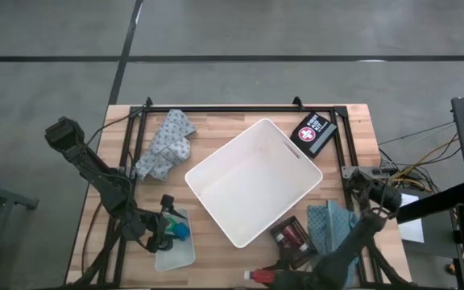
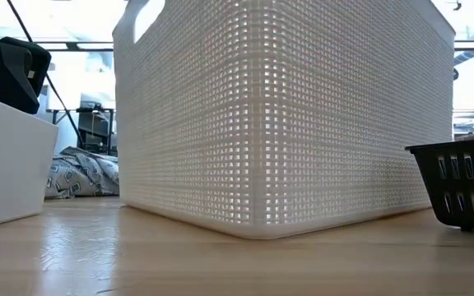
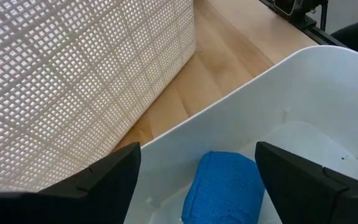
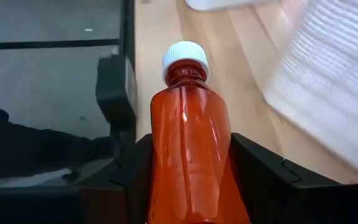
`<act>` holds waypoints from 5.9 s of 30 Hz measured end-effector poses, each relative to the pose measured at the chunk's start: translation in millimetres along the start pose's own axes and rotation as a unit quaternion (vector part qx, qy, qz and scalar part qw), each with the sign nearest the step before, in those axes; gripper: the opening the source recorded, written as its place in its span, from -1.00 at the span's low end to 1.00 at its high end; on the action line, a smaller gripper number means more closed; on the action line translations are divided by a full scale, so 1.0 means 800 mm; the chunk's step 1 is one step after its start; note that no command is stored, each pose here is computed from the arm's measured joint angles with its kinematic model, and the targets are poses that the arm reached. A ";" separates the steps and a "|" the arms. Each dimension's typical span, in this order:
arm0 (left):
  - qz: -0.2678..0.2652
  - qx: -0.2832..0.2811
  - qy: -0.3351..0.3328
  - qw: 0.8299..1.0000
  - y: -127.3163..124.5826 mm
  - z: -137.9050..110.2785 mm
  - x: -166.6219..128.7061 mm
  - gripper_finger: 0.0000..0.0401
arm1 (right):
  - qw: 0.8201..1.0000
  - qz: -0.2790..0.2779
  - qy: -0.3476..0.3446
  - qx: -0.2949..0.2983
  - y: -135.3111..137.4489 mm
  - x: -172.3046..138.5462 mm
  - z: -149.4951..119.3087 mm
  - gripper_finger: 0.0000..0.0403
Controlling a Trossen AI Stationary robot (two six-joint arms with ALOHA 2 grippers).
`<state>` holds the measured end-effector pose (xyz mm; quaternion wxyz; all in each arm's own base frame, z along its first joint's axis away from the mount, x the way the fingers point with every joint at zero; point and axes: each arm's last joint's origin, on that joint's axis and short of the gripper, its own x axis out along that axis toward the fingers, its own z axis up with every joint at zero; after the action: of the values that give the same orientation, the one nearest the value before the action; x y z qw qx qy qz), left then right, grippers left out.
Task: Pick & place medical supplies in basket/bin
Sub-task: Put the orange bottle into the black basket, then put the blue patient gown into the white laundry bin
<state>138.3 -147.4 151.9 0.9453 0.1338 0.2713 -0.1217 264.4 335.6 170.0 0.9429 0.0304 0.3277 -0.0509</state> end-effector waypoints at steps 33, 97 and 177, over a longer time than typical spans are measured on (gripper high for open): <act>0.000 0.000 0.000 1.000 0.000 0.000 0.000 0.60 | 0.931 -0.249 0.041 0.264 -0.056 -0.086 -0.060 -0.08; 0.000 0.000 0.000 1.000 0.000 0.000 0.000 0.61 | 0.955 -0.202 -0.072 0.203 -0.046 -0.080 -0.030 0.26; 0.000 0.000 0.000 1.000 0.000 0.000 0.000 0.60 | 0.989 0.124 0.034 -0.077 -0.089 -0.111 0.244 0.16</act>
<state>138.4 -147.4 152.1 0.9455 0.1334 0.2711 -0.1218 307.1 253.7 376.5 0.9297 -0.0005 0.3564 0.0929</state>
